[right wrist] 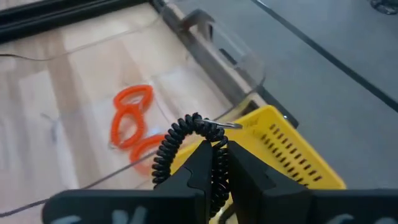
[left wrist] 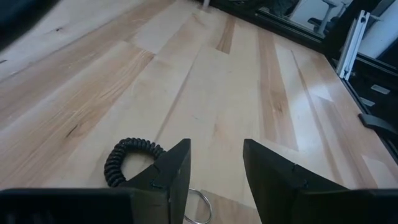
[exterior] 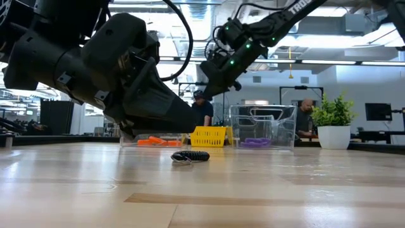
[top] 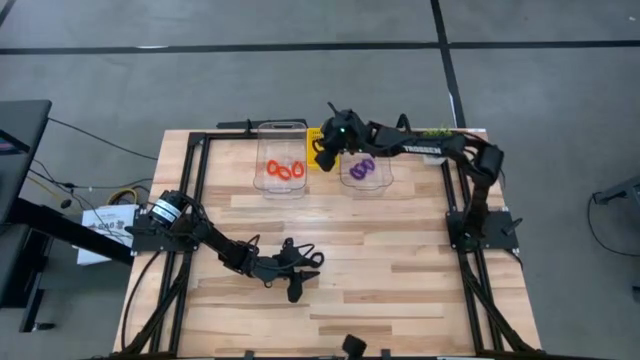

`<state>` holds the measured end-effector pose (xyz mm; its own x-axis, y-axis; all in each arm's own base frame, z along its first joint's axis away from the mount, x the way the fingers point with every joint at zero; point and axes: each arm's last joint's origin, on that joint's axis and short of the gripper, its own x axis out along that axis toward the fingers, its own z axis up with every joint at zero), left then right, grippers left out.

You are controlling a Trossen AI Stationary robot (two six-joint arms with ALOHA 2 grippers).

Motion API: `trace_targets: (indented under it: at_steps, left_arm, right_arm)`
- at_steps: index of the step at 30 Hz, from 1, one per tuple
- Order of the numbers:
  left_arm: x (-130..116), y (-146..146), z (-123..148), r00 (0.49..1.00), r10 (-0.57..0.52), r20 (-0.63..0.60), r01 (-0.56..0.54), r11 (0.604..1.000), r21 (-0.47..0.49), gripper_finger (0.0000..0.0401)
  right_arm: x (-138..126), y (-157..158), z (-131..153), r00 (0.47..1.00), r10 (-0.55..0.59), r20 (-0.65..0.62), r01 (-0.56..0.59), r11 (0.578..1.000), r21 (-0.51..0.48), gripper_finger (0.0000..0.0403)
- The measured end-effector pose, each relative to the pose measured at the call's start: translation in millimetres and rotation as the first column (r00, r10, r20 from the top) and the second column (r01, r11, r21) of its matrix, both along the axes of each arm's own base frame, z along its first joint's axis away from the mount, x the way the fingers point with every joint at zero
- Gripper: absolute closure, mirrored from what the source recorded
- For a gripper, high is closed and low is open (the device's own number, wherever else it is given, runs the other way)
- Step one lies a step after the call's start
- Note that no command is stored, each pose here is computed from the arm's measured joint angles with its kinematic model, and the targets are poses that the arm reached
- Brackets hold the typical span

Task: Sort spring keychains
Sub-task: Put the right black spring keychain into the yellow bin, then put the black spring keychain into the yellow bin

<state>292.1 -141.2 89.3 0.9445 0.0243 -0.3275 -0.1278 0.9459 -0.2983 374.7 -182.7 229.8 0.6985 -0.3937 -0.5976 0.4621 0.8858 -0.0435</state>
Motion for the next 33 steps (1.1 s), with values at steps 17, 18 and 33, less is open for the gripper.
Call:
trace_targets:
  at_steps: [17, 18, 33]
  left_arm:
    - [0, 0, 0, 1.000, -0.011, 0.000, 0.011, 1.000, 0.030, 0.0257]
    - [0, 0, 0, 1.000, -0.010, 0.000, 0.010, 1.000, 0.029, 0.0257]
    - [-5, -3, -8, 0.996, -0.020, -0.087, 0.023, 0.999, 0.029, 0.0257]
  right_arm:
    - [-20, -37, -2, 1.000, -0.012, -0.005, 0.012, 1.000, 0.022, 0.0310]
    - [-20, -37, -2, 1.000, -0.008, -0.010, 0.009, 1.000, 0.027, 0.0304]
    - [-1, 64, 2, 0.884, 0.401, -0.240, -0.405, 0.913, 0.034, 0.0282]
